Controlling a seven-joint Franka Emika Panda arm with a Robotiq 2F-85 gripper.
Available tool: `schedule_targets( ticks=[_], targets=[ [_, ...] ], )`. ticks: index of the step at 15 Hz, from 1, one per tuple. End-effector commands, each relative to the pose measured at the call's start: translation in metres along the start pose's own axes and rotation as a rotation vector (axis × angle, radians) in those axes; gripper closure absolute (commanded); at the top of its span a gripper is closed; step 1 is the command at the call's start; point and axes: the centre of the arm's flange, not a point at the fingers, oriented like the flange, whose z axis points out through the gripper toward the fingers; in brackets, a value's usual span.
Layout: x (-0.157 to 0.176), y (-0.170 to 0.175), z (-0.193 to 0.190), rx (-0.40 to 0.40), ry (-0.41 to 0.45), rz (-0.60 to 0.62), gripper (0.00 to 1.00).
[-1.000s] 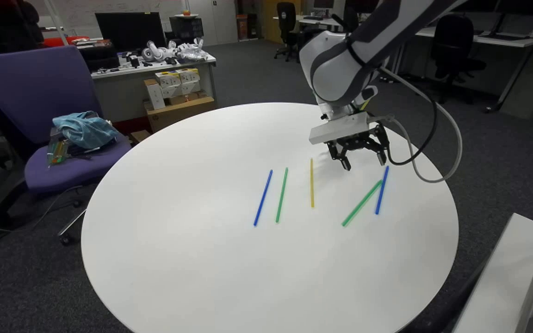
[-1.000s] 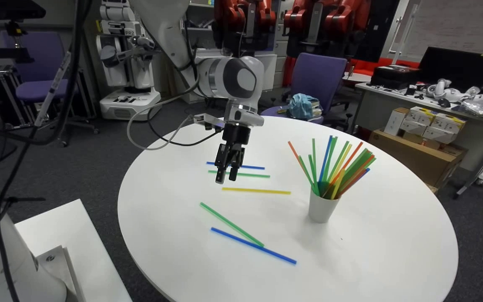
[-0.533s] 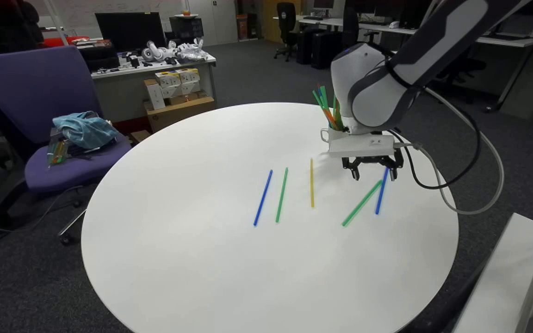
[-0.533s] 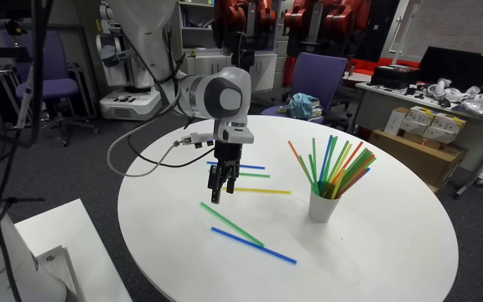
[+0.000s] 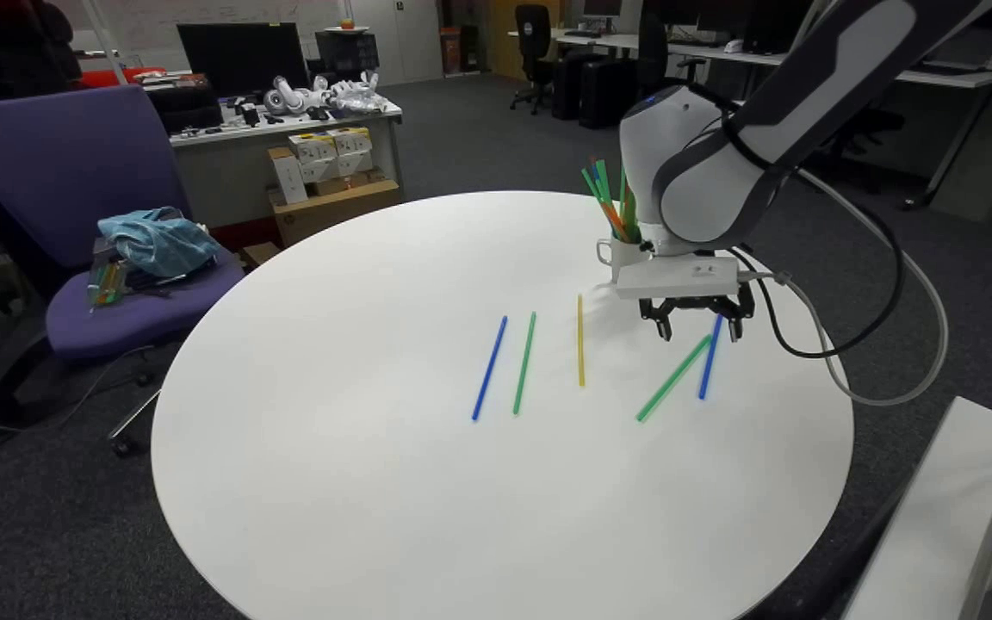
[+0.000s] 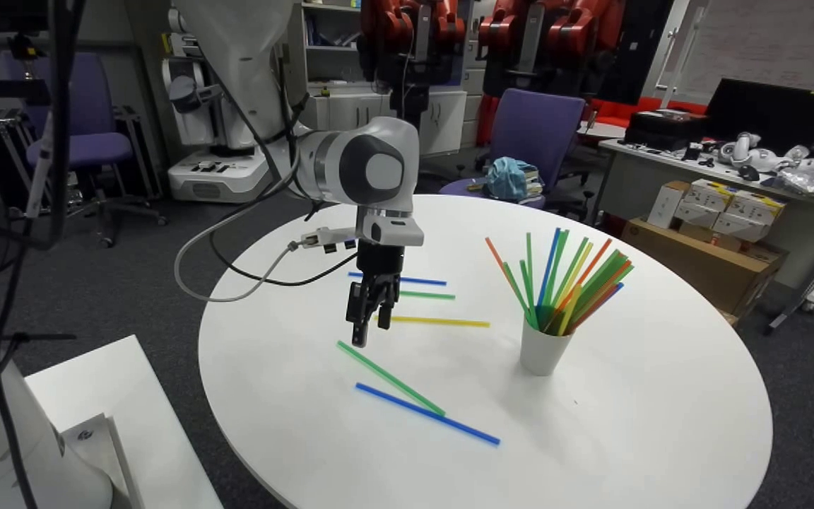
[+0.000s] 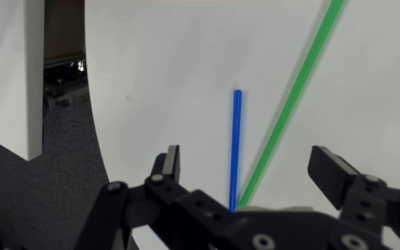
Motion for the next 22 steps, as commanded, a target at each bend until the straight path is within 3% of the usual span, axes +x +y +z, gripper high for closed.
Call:
schedule_targets(
  ticks=[1,5,11,19,20,21,22],
  targets=[
    [-0.01,0.006,0.005,0.049,0.023,-0.018,0.0],
    [-0.019,0.017,0.014,0.121,-0.026,-0.002,0.0],
    [-0.039,0.037,0.038,0.208,-0.092,0.123,0.0],
    [-0.054,0.049,0.067,0.329,-0.004,0.293,0.0],
    [-0.054,0.05,0.068,0.337,0.006,0.304,0.06],
    [-0.055,0.052,0.069,0.341,0.014,0.313,0.23],
    [-0.054,0.053,0.071,0.343,0.02,0.319,0.32]
  ],
)
